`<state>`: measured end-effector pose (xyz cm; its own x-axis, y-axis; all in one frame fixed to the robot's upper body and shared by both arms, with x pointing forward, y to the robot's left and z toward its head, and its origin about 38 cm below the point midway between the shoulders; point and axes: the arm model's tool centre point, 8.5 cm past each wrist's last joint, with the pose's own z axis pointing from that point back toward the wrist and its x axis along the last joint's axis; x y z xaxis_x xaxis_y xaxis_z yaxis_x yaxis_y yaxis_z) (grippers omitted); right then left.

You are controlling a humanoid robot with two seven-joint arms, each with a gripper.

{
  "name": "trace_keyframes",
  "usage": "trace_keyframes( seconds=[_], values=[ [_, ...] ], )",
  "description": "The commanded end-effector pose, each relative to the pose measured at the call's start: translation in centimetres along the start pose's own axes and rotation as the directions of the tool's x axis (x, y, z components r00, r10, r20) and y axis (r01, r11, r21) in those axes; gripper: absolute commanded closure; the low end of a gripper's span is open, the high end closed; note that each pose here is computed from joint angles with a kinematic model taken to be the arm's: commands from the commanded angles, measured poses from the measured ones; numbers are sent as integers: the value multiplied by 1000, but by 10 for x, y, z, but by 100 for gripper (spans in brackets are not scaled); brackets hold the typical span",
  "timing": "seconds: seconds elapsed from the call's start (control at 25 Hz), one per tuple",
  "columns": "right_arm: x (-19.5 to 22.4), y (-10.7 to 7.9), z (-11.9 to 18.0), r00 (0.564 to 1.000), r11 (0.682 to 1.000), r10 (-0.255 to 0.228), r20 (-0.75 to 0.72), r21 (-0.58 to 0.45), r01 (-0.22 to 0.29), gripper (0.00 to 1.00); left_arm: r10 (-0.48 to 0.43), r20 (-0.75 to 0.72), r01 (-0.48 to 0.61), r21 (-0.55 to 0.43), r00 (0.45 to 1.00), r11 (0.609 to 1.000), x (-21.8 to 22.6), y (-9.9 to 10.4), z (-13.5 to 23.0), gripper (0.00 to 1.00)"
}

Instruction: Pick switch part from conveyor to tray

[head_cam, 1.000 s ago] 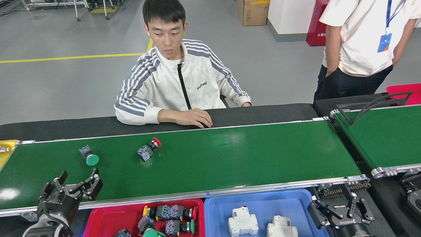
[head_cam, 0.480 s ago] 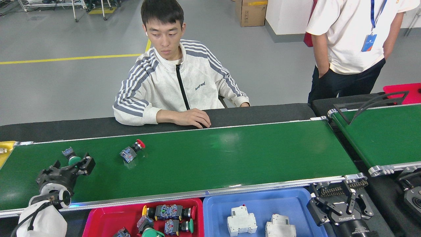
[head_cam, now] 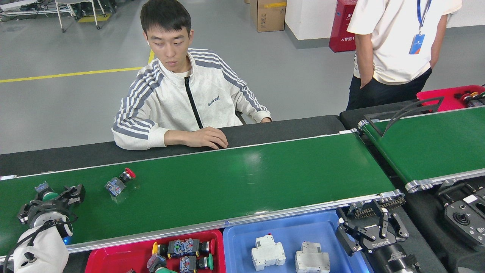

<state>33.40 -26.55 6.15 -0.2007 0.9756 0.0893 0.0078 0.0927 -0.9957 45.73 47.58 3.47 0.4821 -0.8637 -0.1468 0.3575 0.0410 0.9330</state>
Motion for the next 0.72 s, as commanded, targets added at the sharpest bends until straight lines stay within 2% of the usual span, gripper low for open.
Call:
trace_keyframes(
  seconds=[0.0, 0.08, 0.12, 0.2, 0.28, 0.36, 0.4, 0.44, 0.48, 0.6, 0.68],
  values=[
    [-2, -6, -2, 1000, 1000, 9, 2, -16, -9, 0, 5, 61, -10, 76, 998, 997, 7, 20, 1, 90],
    [-4, -7, -3, 1000, 1000, 6, -6, -20, -6, 0, -20, 159, -3, 144, 987, 990, 18, 26, 14, 92],
    [-6, -7, -2, 1000, 1000, 6, -12, -18, -6, 0, -50, 209, 14, 170, 977, 985, 21, 22, 24, 93],
    [-12, -6, 0, 999, 1000, 7, -33, -18, -7, 0, -129, 364, 35, 252, 923, 967, 32, 27, 53, 93],
    [-22, -5, 2, 998, 1000, 11, -55, -10, -12, 0, -223, 554, 51, 309, 802, 950, 48, 16, 94, 91],
    [-27, -5, 3, 998, 1000, 14, -68, -10, -14, 0, -283, 708, 46, 335, 647, 941, 63, 1, 141, 86],
    [-31, -7, 5, 997, 1000, 18, -78, -12, -19, 0, -305, 770, 36, 346, 561, 938, 67, -6, 166, 81],
    [-36, -8, 6, 996, 1000, 24, -84, -13, -25, 0, -316, 815, 27, 348, 485, 937, 68, -15, 188, 70],
    [-37, -9, 6, 996, 999, 29, -85, -12, -30, 0, -317, 834, 25, 343, 453, 939, 67, -22, 201, 58],
    [-37, -9, 6, 996, 999, 30, -80, -12, -31, 0, -263, 860, 3, 290, 437, 957, 78, -48, 235, 0],
    [-37, -9, 7, 997, 999, 30, -76, -12, -31, 0, -238, 859, -9, 271, 453, 962, 80, -53, 238, 0]
  ],
)
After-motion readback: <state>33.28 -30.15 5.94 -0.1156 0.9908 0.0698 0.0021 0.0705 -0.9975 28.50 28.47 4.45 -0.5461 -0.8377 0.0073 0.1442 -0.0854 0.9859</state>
